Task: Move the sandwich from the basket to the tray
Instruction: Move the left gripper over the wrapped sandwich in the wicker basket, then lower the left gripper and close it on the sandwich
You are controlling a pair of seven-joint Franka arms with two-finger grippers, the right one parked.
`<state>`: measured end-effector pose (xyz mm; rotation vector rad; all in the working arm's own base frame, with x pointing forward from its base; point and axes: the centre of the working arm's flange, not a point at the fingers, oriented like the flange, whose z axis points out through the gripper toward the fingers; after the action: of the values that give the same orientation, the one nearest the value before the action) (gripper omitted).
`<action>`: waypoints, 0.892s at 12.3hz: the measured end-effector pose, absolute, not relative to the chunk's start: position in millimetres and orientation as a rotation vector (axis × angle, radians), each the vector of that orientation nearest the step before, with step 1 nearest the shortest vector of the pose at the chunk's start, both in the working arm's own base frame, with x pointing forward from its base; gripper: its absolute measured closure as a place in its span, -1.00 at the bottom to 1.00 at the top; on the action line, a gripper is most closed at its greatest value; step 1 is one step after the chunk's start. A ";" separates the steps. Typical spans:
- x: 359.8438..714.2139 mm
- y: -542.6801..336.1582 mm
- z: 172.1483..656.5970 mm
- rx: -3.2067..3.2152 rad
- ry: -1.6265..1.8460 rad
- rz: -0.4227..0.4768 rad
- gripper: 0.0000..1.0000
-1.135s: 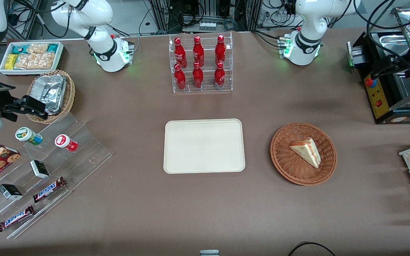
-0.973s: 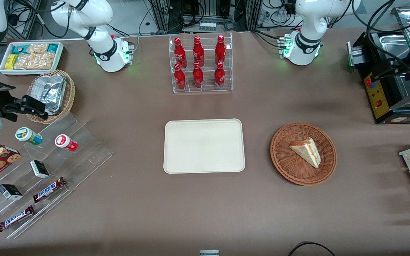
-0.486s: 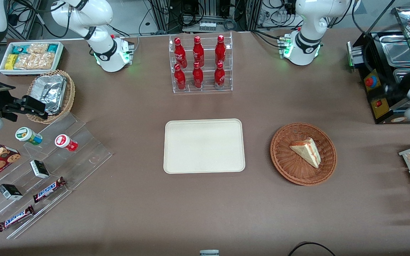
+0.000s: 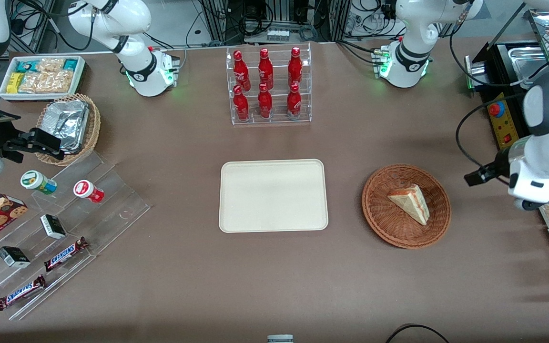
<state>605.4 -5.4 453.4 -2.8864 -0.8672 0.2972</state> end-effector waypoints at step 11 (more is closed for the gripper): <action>577.9 -94.9 296.2 -2.734 -1.427 0.090 -1.00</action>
<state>577.9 -94.9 296.2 -2.7340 -1.4270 0.0895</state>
